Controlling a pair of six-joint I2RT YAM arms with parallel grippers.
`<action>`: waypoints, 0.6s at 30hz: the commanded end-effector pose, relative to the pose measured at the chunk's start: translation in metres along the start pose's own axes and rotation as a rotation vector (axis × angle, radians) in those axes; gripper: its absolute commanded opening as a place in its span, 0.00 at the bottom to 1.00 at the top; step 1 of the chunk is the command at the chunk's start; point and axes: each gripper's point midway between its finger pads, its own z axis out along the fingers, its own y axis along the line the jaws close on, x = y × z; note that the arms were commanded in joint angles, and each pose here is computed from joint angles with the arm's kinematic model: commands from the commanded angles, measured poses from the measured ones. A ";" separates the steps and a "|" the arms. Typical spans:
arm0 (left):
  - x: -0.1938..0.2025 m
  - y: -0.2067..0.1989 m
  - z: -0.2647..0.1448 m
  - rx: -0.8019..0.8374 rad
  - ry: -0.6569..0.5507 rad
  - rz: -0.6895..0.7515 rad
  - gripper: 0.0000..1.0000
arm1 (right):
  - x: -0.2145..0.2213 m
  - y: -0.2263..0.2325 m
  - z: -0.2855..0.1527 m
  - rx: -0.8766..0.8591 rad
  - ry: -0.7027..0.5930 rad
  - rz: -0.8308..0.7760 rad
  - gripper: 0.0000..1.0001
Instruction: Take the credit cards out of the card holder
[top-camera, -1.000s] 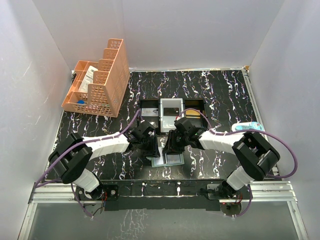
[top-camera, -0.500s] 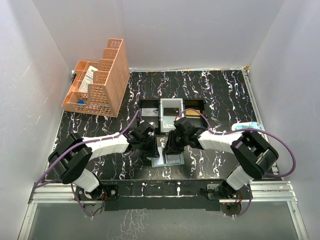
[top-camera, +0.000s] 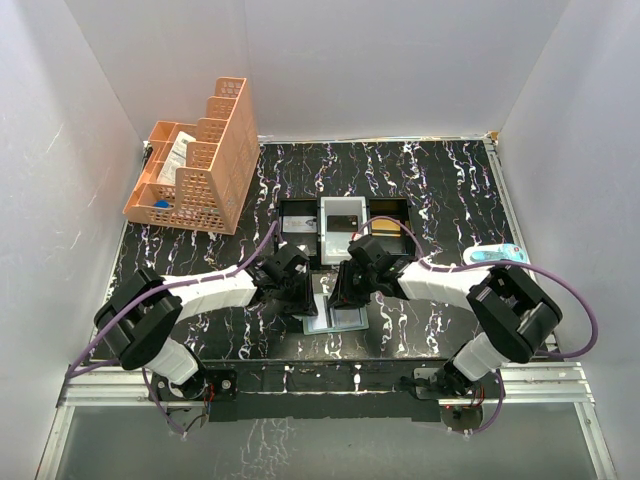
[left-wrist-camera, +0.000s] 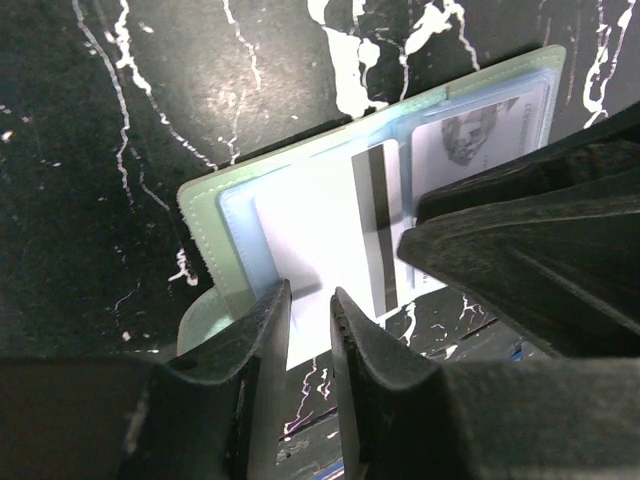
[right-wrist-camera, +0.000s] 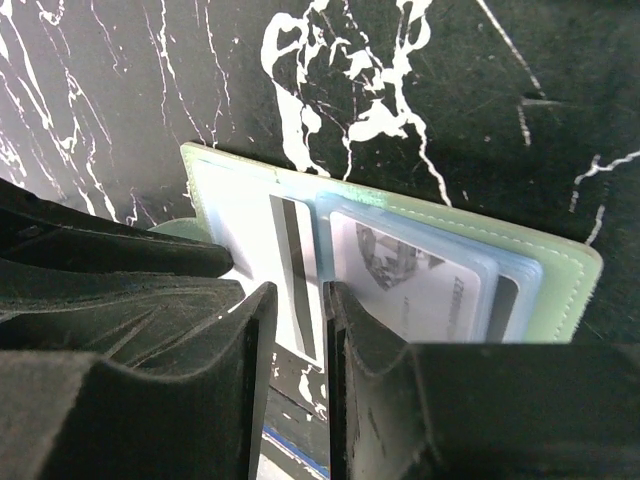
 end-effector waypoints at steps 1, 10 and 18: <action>0.013 0.019 -0.005 -0.064 0.028 0.024 0.23 | -0.016 0.003 -0.014 0.053 -0.073 -0.039 0.24; 0.017 0.023 -0.003 -0.080 0.053 0.032 0.18 | -0.018 0.010 -0.016 0.114 -0.083 -0.102 0.25; 0.031 0.040 0.005 -0.126 0.084 0.005 0.12 | -0.012 0.004 -0.011 0.215 -0.085 -0.135 0.26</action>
